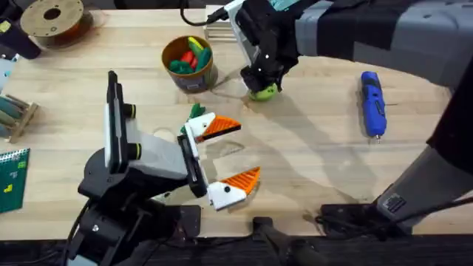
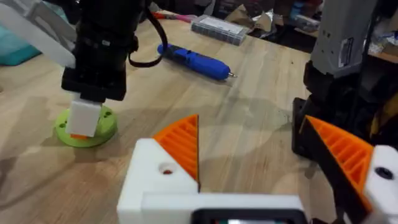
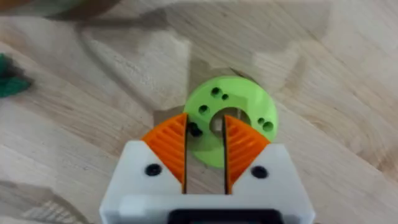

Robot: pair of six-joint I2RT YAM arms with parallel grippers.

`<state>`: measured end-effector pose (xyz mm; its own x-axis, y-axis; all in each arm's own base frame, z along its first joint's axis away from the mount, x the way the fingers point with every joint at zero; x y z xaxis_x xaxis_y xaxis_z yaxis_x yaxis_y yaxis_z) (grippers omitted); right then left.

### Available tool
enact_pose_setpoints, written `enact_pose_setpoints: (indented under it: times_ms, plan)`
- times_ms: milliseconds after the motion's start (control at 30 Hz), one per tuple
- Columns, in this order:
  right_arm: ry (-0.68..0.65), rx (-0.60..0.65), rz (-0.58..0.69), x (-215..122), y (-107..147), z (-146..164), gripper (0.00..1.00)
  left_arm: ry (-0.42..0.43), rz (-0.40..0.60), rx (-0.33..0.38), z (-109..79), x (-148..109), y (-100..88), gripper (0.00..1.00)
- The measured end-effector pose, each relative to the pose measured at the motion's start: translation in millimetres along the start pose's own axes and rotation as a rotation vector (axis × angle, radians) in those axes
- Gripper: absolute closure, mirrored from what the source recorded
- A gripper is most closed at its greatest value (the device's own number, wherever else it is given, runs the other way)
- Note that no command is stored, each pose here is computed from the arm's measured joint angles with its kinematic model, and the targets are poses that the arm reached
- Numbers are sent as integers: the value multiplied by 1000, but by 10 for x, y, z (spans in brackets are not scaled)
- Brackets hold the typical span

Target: Pick up the gripper from the table and insert it into the empty holder that is missing its gripper. Then pick up a screw, insert it into the mounting hole, and use the screwdriver to tighten it. Finally, clean up the table by picking up the vegetable and placing it into the bucket.

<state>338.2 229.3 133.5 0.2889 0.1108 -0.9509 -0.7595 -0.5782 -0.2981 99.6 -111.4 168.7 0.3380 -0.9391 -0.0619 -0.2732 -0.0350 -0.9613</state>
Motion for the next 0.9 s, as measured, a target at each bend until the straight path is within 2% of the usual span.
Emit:
enact_pose_setpoints:
  times_ms: [33, 133, 167, 333, 567, 733, 900]
  plan:
    - [1, 1, 1, -2, 1, -4, 670, 0, 0, 0, 0, 0, 0, 14]
    - [1, 1, 5, -1, 7, -7, 528, 0, 0, 0, 0, 0, 0, 14]
    - [-10, -4, 16, -3, 25, 20, 516, 0, 0, 0, 0, 0, 0, 14]
    - [-20, -6, 33, -24, 58, 34, 540, 0, 0, 0, 0, 0, 0, 14]
    - [-25, -3, -24, -247, 12, 25, 535, 0, 0, 0, 0, 0, 0, 14]
    - [-32, -17, -28, -262, 6, 85, 530, 0, 0, 0, 0, 0, 0, 14]
    - [-38, -32, -27, -244, 3, 154, 641, 0, 0, 0, 0, 0, 0, 14]
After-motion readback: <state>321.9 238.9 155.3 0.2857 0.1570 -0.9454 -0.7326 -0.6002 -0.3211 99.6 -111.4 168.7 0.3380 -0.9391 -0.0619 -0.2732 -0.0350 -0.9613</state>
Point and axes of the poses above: each hand's point on the last joint's axis, 136 mm out from that joint toward the fingers, its own x axis out along the fingers, its own z axis along the line the jaws close on, y = z × x, the point moved 8 cm from there along -x, back along the fingers, and after that the axes turned 5 degrees about -x, right-handed, at the moved point
